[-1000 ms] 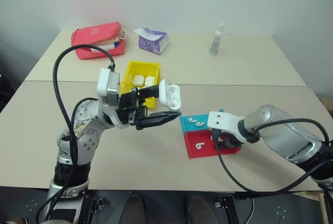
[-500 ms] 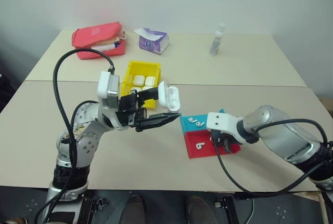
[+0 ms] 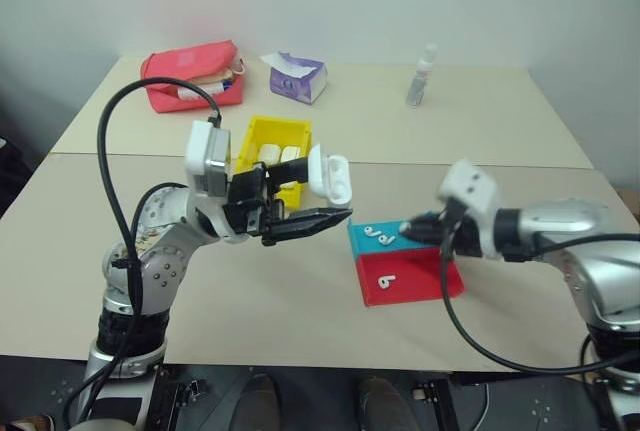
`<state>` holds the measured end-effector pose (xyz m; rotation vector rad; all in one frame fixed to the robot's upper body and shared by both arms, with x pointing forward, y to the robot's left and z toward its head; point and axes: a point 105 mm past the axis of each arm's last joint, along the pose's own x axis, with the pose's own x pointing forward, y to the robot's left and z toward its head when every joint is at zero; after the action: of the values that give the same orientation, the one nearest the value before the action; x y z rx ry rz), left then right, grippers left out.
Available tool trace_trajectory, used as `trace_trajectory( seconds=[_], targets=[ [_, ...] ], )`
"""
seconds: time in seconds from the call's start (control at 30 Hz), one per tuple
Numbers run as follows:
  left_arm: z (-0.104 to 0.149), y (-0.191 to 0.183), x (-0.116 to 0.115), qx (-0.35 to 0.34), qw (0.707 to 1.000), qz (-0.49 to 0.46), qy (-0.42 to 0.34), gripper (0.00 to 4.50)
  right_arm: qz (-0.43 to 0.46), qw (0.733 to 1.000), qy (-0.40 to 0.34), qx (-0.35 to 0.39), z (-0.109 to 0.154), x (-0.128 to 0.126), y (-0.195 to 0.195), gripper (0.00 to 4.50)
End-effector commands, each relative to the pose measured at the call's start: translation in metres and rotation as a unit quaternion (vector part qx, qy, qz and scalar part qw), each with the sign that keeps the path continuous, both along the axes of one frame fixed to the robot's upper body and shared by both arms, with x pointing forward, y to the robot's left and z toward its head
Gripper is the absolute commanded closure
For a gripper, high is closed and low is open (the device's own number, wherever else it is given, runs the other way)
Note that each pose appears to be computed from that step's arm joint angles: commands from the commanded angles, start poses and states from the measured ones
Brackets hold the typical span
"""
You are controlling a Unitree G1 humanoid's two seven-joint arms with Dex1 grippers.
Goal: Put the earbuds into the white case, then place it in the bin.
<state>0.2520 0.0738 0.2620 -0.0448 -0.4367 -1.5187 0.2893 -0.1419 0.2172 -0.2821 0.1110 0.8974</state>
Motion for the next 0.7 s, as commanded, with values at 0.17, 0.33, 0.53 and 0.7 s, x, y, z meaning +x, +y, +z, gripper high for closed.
trace_trajectory(
  seconds=[0.17,0.33,0.53,0.7],
  targets=[
    [0.016,-0.009,0.004,-0.023,1.0,-0.007,0.002,1.72,0.026,0.946,-0.138,0.293,0.089,-0.024,0.003,3.88],
    [0.015,-0.012,0.002,-0.016,1.0,-0.019,0.006,1.72,0.123,0.914,-0.137,0.363,0.112,-0.046,0.025,3.88],
    [0.013,-0.012,0.005,-0.005,1.0,-0.022,0.011,1.72,0.174,0.918,-0.116,0.338,0.106,-0.051,0.054,3.88],
    [0.011,-0.011,0.007,-0.001,1.0,-0.022,0.013,1.72,0.19,0.924,-0.109,0.312,0.099,-0.049,0.069,3.88]
  ],
)
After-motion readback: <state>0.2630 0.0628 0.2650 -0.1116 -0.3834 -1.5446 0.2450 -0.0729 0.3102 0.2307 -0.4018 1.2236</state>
